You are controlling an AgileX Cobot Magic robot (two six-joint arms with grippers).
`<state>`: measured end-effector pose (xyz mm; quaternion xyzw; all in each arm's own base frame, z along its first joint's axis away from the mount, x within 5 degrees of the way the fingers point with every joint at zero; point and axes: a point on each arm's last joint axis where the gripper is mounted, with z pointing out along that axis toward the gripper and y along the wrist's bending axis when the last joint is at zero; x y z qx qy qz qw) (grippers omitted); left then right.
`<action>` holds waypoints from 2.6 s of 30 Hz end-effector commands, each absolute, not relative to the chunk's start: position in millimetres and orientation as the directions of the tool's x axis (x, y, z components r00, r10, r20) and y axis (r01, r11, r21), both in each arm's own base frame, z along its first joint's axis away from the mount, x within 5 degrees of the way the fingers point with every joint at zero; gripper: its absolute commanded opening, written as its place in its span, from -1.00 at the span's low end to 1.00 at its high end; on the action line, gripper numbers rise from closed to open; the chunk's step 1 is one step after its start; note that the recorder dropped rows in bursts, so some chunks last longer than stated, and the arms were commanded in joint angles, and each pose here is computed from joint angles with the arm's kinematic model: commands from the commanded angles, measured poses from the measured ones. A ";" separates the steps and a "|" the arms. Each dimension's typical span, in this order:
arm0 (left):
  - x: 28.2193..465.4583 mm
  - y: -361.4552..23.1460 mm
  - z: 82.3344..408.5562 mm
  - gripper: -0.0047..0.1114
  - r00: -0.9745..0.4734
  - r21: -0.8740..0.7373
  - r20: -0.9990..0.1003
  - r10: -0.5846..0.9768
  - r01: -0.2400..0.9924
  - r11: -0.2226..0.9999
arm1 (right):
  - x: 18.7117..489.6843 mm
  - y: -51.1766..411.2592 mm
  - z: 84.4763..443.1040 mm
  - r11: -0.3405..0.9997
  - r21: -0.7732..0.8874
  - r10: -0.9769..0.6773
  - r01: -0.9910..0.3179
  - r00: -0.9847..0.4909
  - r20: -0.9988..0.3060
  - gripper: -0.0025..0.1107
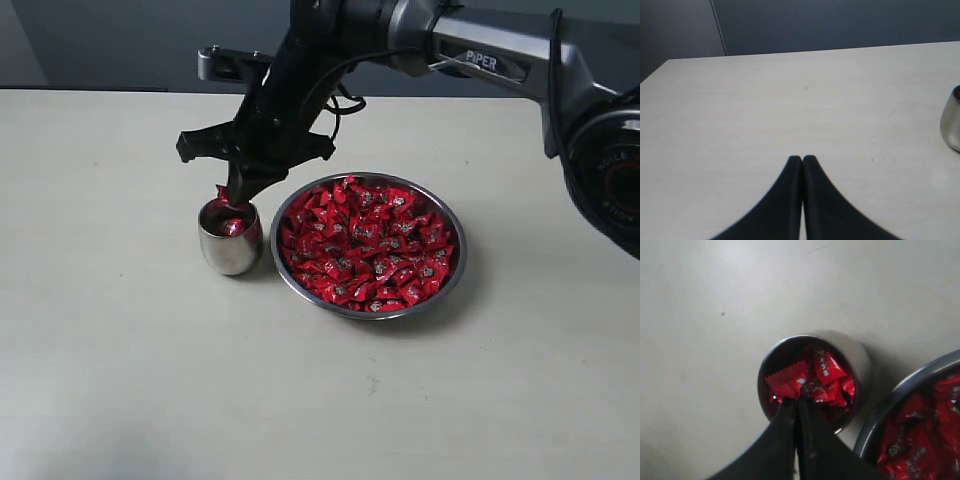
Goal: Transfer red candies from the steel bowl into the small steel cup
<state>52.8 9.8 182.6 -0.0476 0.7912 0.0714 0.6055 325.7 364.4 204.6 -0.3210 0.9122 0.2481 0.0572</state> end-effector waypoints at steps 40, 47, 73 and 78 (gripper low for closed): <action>52.8 9.9 183.0 -0.91 -0.250 0.055 -0.968 0.013 -0.165 0.985 | 324.3 353.3 233.3 0.667 0.344 -0.582 -0.661 -0.751 -0.312 -0.24; 52.8 9.9 183.0 -0.91 -0.250 0.055 -0.968 0.013 -0.165 0.985 | 322.9 303.3 275.0 0.709 0.101 -0.563 -0.698 -0.647 -0.514 -0.24; 52.8 9.9 183.0 -0.91 -0.250 0.055 -0.968 0.013 -0.165 0.985 | 324.1 215.9 198.5 0.797 -0.011 -0.506 -0.603 -0.659 -0.557 -0.24; 52.8 9.9 183.0 -0.91 -0.250 0.055 -0.968 0.013 -0.165 0.985 | 321.7 220.1 199.0 0.795 0.052 -0.476 -0.604 -0.676 -0.563 -0.24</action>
